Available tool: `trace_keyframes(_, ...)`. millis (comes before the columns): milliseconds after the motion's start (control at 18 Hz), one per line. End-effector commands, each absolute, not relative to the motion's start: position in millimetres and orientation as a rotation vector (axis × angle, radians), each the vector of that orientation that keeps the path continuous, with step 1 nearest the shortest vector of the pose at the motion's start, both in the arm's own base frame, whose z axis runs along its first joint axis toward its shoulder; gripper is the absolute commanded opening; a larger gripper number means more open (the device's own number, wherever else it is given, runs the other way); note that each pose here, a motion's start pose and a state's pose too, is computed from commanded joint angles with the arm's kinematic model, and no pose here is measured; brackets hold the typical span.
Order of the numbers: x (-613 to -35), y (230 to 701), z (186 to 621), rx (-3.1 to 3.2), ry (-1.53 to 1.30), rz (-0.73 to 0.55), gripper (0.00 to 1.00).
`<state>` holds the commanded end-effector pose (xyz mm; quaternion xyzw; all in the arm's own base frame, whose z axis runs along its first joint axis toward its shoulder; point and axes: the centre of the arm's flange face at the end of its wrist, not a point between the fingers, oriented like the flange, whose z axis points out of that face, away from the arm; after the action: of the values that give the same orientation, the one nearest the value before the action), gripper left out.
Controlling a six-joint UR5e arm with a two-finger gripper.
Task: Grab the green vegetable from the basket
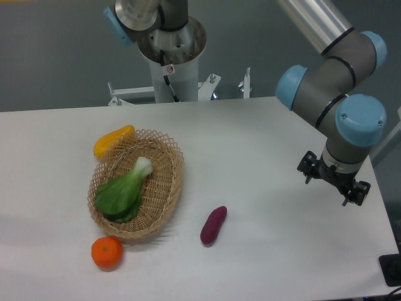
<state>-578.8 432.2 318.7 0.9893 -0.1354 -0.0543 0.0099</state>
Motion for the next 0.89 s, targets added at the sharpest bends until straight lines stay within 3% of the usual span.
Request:
trace_keyframes(611,-580.4,427.6,321.0,3.153,-0.316,-0.148,1.0)
trace_keyframes(889,-532.2,461.1,329.1,3.227,-0.286,-0.091,1.0)
